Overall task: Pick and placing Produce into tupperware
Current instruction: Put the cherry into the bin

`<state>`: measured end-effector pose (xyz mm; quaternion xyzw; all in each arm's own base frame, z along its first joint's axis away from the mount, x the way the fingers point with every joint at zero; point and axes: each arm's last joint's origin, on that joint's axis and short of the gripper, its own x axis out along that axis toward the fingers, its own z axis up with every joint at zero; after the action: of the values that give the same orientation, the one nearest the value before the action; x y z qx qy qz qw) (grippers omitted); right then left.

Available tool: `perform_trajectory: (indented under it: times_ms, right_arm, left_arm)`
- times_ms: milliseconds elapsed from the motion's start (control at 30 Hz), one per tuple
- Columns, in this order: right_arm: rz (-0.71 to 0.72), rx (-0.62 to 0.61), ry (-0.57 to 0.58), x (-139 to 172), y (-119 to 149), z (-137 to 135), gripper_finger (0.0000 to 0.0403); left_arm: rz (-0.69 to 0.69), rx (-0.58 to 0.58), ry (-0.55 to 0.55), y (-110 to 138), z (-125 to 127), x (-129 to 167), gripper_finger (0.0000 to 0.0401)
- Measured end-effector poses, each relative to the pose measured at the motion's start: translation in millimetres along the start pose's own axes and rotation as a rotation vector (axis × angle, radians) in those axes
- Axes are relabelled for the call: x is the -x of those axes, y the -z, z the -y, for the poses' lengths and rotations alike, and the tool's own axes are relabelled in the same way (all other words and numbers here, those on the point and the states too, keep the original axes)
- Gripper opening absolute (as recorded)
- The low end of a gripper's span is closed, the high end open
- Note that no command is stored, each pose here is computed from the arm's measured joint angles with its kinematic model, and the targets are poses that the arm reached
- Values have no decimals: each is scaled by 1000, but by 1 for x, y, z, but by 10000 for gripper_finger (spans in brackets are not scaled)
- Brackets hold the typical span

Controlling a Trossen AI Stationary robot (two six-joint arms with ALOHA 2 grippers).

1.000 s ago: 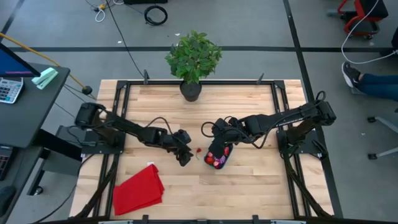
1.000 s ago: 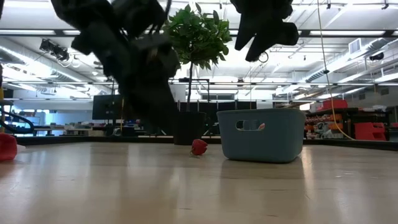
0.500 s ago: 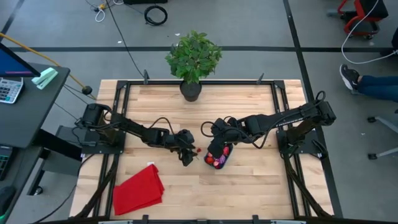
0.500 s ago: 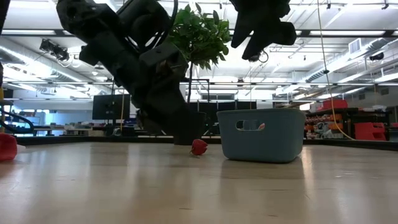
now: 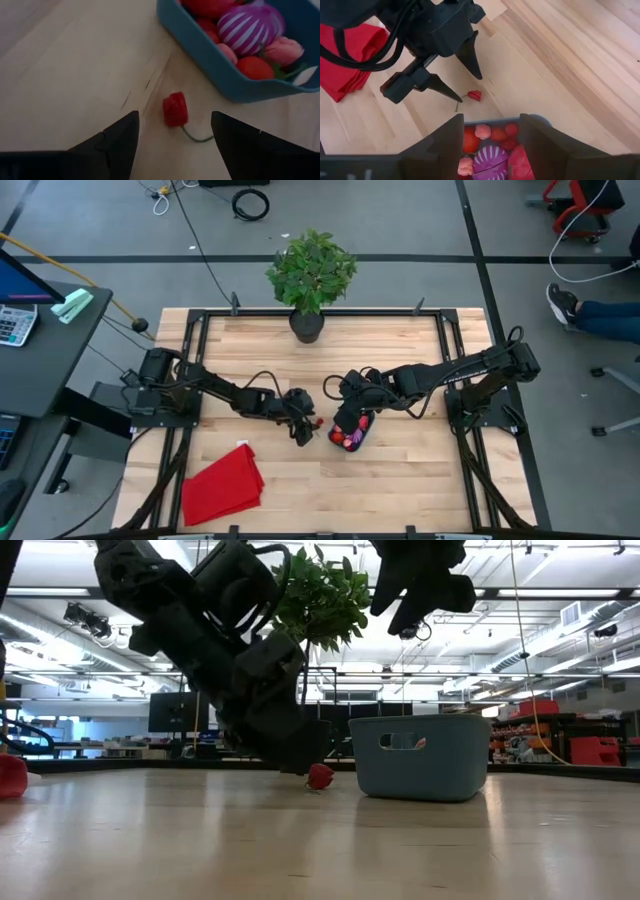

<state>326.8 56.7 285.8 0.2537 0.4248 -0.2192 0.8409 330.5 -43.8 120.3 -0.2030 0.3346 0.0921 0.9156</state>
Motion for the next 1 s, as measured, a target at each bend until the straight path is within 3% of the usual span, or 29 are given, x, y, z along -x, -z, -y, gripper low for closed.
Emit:
perform_trajectory:
  times_ms: [667, 833, 1000]
  right_arm:
    - [2, -1, -3, 0, 0, 0, 201]
    - [3, -1, -2, 0, 0, 0, 200]
    - [3, -1, -2, 0, 0, 0, 201]
  left_arm:
    - [18, -38, -69, 11, -7, -19, 243]
    - [21, -38, -81, 12, -8, -19, 220]
    - [17, -37, -90, 12, -9, -20, 173]
